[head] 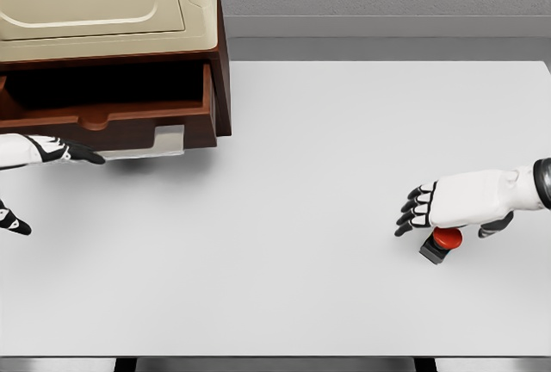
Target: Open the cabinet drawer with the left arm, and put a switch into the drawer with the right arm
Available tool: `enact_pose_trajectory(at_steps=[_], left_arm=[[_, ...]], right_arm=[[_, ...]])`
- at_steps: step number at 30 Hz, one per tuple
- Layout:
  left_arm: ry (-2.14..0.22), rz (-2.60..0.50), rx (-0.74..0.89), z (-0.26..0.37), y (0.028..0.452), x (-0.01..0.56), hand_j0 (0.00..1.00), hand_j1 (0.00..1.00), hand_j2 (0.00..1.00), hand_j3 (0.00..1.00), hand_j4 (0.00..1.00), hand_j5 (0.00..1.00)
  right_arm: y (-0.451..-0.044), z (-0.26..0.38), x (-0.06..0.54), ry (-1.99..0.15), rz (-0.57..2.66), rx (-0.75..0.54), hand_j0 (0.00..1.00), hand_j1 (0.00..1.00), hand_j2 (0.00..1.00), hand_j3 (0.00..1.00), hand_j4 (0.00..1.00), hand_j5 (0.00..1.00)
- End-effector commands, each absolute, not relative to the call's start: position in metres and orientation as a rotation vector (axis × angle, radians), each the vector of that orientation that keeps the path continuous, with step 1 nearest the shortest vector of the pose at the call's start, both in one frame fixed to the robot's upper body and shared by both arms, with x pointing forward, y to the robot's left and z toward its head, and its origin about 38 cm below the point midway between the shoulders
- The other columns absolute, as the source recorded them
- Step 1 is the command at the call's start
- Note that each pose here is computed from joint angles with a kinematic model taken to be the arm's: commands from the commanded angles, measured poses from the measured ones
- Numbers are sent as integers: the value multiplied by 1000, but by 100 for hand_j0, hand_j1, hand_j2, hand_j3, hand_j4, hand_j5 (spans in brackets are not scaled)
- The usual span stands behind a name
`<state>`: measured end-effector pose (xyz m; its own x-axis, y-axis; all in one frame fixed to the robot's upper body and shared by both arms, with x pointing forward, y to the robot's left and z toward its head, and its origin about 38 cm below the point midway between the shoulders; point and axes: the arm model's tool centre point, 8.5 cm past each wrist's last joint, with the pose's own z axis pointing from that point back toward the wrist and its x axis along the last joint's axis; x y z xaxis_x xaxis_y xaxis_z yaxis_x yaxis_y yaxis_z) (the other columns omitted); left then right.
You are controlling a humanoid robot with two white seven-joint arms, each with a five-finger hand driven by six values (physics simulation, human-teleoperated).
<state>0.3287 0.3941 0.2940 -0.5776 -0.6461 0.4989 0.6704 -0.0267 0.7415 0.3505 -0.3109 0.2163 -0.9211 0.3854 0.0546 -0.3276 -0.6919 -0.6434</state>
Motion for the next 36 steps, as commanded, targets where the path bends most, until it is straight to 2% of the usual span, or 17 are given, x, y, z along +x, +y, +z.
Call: enact_pose_trajectory(at_steps=[1,16,19,21,24,27,28,30,36], left_arm=[[-1303,-1741,-36,297,395,329,100,100,100,100,100,100],[-1396,-1766,-24,321,404,325,100,100,100,100,100,100],[-1372,-1622,107,326,456,341,100,100,100,100,100,100],[-1372,-1559,142,328,475,345,100,100,100,100,100,100],[-1374,-1557,140,328,475,345,100,100,100,100,100,100],[-1382,-1564,125,323,469,347,100,100,100,100,100,100],[-1377,-1565,128,323,470,347,100,100,100,100,100,100],[-1375,-1569,129,322,470,347,100,100,100,100,100,100],[-1373,-1570,125,321,469,347,100,100,100,100,100,100]], right_arm=[[-309,213,350,-958,2576,-102,100,100,100,100,100,100],[-308,205,345,-939,2581,-69,100,100,100,100,100,100],[-308,205,345,-940,2580,-68,100,100,100,100,100,100],[-308,205,345,-940,2580,-68,99,99,99,99,99,99],[-307,205,345,-943,2581,-66,94,94,94,94,94,94],[-306,203,345,-939,2583,-58,93,93,93,93,93,93],[-304,199,343,-935,2588,-39,88,88,88,88,88,88],[-304,202,345,-937,2592,-51,88,88,88,88,88,88],[-306,203,345,-931,2589,-55,76,76,76,76,76,76]])
